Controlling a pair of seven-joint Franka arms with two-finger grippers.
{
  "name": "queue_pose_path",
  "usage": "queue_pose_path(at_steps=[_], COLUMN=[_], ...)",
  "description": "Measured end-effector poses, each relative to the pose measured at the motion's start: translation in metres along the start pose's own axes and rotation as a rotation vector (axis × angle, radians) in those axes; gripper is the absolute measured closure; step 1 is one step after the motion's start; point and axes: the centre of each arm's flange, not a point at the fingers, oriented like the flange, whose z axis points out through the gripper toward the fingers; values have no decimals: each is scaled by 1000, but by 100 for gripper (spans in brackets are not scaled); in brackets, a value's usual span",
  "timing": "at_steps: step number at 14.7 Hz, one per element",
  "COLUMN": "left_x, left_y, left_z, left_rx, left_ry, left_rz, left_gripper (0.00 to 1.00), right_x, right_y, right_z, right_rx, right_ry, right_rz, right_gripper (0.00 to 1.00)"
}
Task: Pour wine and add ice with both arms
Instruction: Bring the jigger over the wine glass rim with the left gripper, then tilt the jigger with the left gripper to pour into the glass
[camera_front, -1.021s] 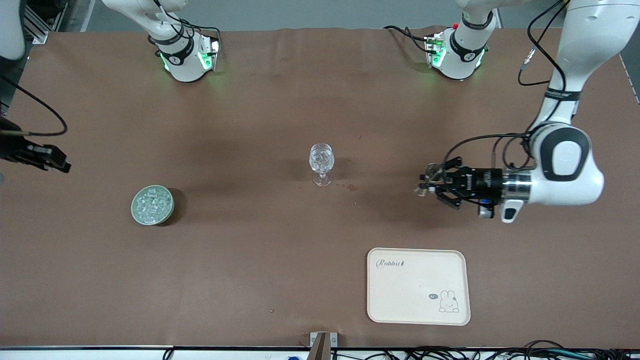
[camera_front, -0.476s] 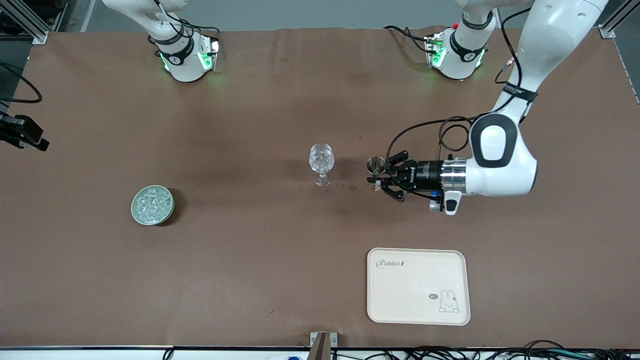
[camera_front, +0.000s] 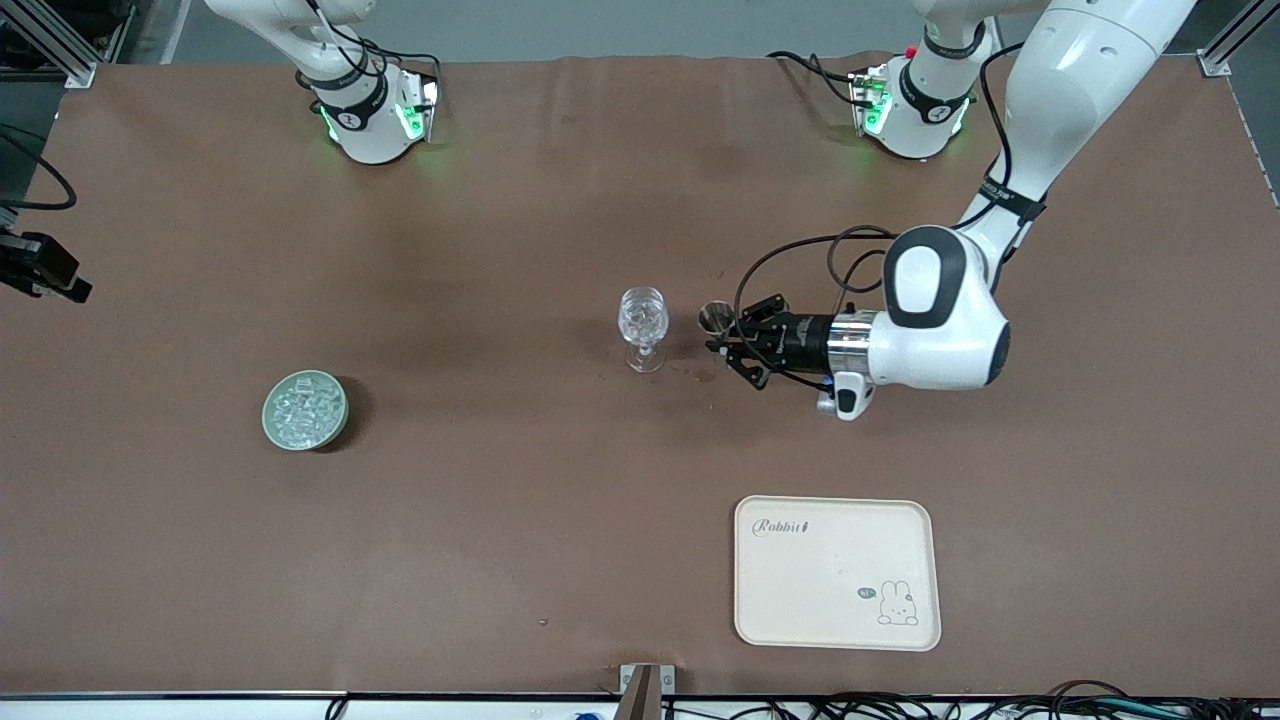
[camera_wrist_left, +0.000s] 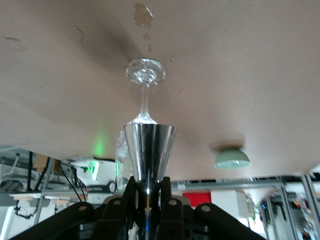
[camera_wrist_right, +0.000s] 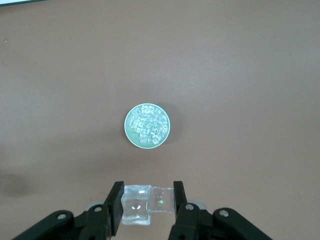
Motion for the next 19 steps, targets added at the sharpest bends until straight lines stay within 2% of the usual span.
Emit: queue_pose_path(at_steps=[4, 15, 19], left_x=[-12, -48, -55], left_y=[0, 8, 11], left_z=[21, 42, 52], left_rx=[11, 43, 55], left_ry=[47, 270, 322], left_rz=[-1, -9, -11], left_gripper=[79, 79, 79], right_x=[0, 0, 0], right_y=[-1, -2, -2], right_z=[0, 0, 0], right_rx=[0, 0, 0], right_ry=[0, 0, 0], right_rz=[-3, -4, -4], right_gripper=[56, 56, 56])
